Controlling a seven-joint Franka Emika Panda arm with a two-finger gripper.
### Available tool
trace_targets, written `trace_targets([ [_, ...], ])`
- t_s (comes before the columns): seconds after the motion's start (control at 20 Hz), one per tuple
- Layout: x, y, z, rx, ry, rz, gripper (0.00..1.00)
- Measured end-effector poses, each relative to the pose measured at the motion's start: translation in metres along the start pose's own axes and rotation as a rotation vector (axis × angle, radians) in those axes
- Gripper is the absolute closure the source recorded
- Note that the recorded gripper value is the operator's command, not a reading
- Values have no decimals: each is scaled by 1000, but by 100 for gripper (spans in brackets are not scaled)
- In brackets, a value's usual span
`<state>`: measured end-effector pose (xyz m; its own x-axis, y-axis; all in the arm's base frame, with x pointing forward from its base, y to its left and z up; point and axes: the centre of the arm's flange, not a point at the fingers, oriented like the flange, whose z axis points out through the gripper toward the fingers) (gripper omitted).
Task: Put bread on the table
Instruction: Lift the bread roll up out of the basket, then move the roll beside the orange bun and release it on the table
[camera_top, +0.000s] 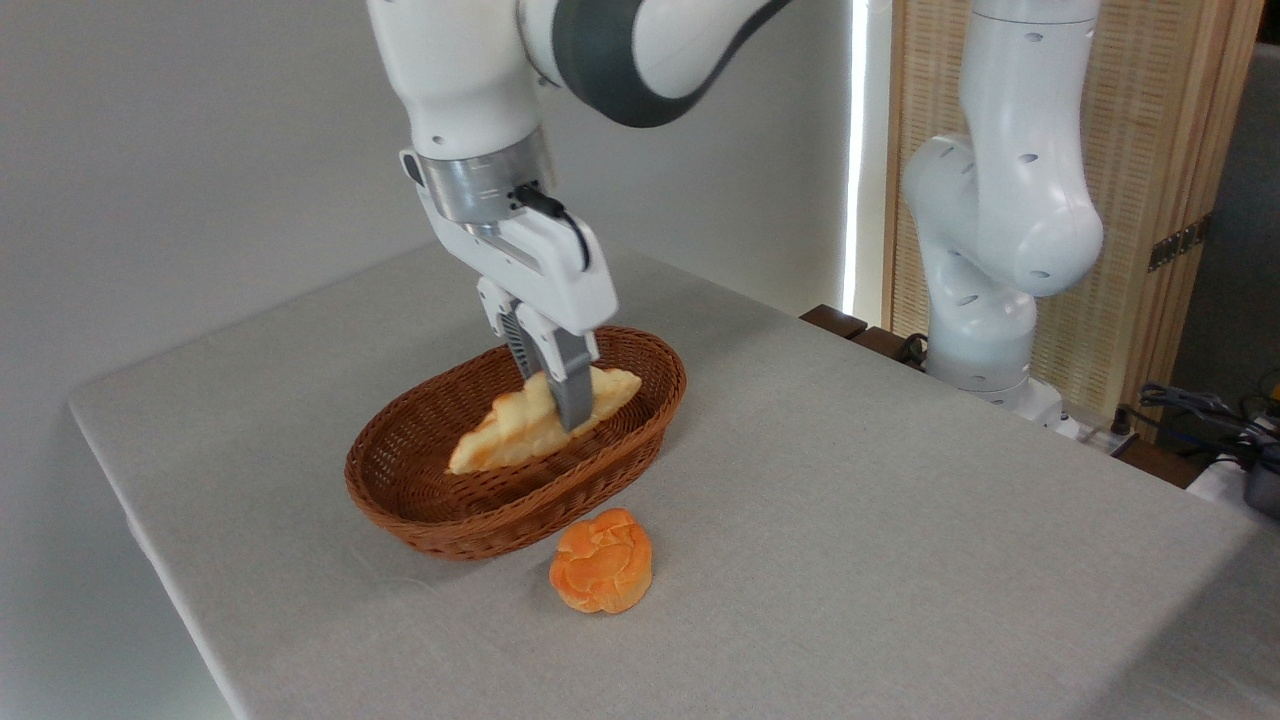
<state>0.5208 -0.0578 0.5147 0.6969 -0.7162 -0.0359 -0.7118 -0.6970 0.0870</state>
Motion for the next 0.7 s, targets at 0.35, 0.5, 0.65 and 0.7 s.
trace_targets([
  [0.35,-60,-64,13,-22,-18,-56,0],
  [0.5,-75,-78,19,-33,-24,-72,0],
  [0.65,-69,-75,26,-40,-38,-61,0],
  [0.7,-67,-74,28,-41,-43,-58,0],
])
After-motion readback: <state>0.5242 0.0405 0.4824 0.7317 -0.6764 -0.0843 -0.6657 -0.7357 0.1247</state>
